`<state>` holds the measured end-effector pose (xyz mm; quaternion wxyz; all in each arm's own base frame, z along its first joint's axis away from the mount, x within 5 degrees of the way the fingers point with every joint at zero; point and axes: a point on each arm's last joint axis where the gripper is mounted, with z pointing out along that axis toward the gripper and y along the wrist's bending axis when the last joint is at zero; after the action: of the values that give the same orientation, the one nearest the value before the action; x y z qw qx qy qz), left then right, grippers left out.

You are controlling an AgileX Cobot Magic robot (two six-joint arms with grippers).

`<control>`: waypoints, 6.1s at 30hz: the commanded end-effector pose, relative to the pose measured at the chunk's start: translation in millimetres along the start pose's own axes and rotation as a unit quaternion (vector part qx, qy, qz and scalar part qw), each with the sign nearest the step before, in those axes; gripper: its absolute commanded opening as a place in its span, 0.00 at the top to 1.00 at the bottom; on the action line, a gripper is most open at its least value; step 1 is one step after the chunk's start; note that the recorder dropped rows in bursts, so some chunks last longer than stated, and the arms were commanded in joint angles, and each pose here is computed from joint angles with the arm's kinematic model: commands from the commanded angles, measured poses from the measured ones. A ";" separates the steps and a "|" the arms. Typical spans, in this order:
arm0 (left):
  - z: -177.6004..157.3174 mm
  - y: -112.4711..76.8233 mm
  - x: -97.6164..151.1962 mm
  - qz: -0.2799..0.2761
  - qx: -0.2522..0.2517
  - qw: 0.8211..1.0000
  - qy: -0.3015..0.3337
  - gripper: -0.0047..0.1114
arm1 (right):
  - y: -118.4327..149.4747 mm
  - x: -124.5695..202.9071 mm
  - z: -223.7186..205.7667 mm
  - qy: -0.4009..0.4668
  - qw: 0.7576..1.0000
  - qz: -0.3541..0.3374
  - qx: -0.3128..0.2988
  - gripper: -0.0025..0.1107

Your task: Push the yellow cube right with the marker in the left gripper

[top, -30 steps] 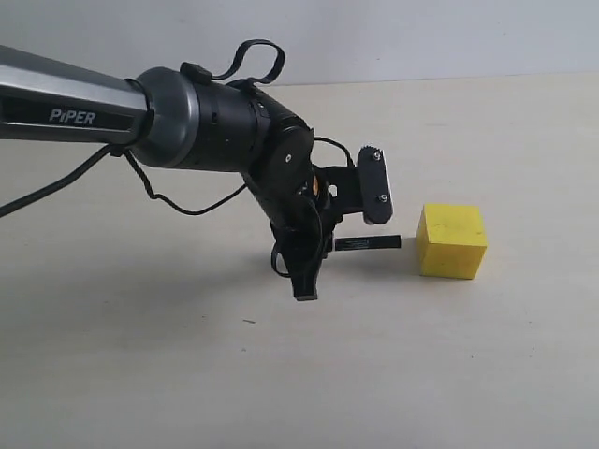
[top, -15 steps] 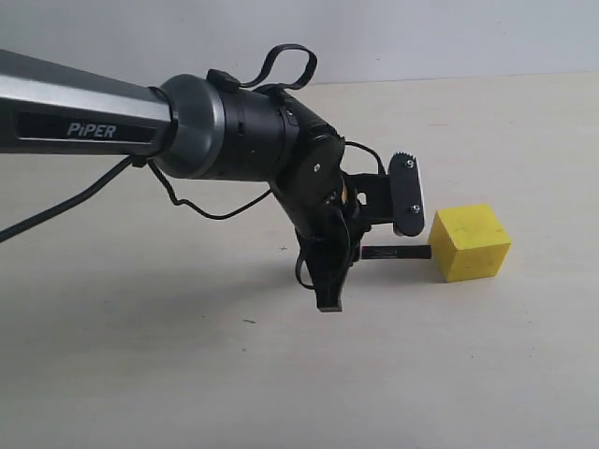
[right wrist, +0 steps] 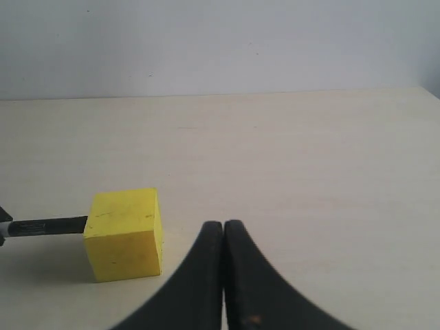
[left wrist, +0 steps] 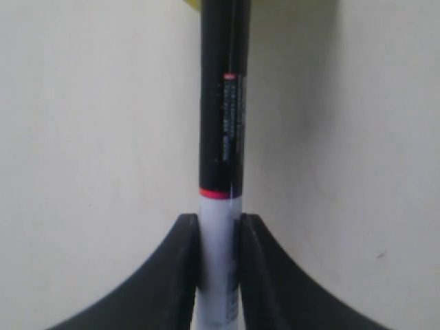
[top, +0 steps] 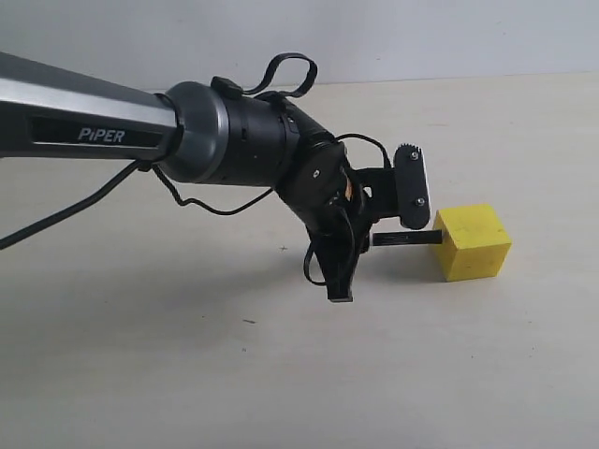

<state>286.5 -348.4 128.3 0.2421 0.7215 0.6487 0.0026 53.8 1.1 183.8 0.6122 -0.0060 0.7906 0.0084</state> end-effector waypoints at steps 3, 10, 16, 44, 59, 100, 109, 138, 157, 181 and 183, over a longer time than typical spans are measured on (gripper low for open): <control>-1.8 -1.5 5.6 -0.008 0.021 0.999 0.027 0.96 | -0.3 0.0 0.1 -0.007 1.000 -0.002 0.003 0.98; -33.1 17.7 5.6 -0.239 -0.013 0.971 0.007 0.96 | -0.3 0.0 0.1 -0.007 1.000 -0.002 0.003 0.98; -67.3 36.8 36.7 -0.573 -0.022 0.816 0.068 0.96 | -0.3 0.4 0.1 -0.005 1.000 -0.002 0.003 0.98; -6.0 27.8 65.1 -0.741 -0.011 0.660 0.124 0.87 | -0.3 0.4 0.1 -0.005 1.000 -0.002 0.003 0.98; -3.1 26.0 65.6 -0.742 -0.007 0.658 0.129 0.59 | -0.3 0.4 0.1 -0.005 1.000 -0.002 0.003 0.98; -261.5 -91.7 58.9 -0.421 -0.005 0.888 -0.187 0.96 | -0.3 0.1 0.1 -0.006 1.000 -0.002 0.003 0.98; -261.3 -90.4 60.0 -0.406 -0.015 0.895 -0.185 0.96 | -0.3 0.1 0.1 -0.006 1.000 -0.002 0.003 0.98; -416.4 -169.7 206.6 -0.556 -0.446 0.623 -0.324 0.96 | -0.3 0.1 0.1 -0.006 1.000 -0.002 0.003 0.98; -311.3 -182.2 244.5 -0.555 -0.452 0.625 -0.312 0.96 | -0.3 0.1 0.1 -0.006 1.000 -0.002 0.003 0.98; -241.6 -212.7 269.3 -0.593 -0.408 0.649 -0.244 0.96 | -0.3 0.3 0.1 -0.006 1.000 -0.002 0.003 0.98; -241.1 -213.1 269.5 -0.595 -0.407 0.650 -0.242 0.96 | -0.3 0.3 0.1 -0.006 1.000 -0.002 0.003 0.98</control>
<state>54.0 -3.8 183.9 0.6122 -0.0147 0.7886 -0.0551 53.8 1.1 183.8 0.6122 -0.0060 0.7906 0.0084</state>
